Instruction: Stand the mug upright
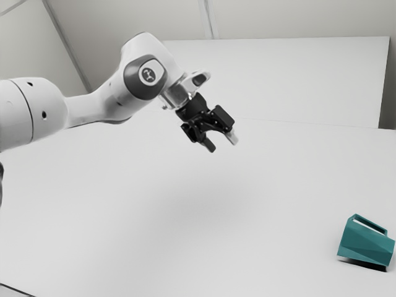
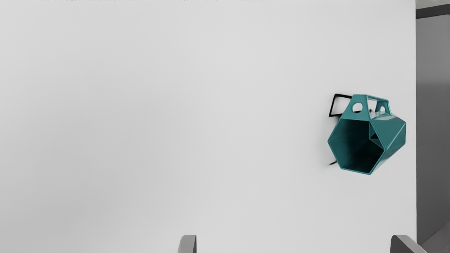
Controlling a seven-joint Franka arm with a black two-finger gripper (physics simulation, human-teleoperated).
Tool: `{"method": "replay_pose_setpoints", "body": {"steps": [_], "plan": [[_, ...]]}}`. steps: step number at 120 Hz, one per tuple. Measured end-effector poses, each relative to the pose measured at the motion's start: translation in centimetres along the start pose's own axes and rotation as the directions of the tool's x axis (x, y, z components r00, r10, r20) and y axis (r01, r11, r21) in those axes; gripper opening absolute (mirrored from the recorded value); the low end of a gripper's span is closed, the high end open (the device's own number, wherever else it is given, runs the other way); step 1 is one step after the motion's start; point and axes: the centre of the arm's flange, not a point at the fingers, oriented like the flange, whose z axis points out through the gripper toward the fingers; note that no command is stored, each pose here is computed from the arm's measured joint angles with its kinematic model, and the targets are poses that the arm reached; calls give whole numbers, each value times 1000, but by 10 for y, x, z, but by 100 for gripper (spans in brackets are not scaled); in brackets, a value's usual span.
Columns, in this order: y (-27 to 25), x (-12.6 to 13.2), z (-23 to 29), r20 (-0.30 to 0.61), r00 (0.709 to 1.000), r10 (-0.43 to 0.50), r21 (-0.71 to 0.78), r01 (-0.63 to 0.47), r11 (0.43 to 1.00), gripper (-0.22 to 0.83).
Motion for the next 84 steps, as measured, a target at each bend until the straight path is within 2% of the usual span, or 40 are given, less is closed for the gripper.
{"method": "replay_pose_setpoints", "body": {"steps": [12, 58, 84], "plan": [[9, -1, 21, -28, 1000, -10, -25, 10, 1000, 61], [55, -34, 92, -44, 999, -33, -103, 28, 994, 62], [78, -48, 142, -22, 997, -70, -154, 66, 986, 62]]}}
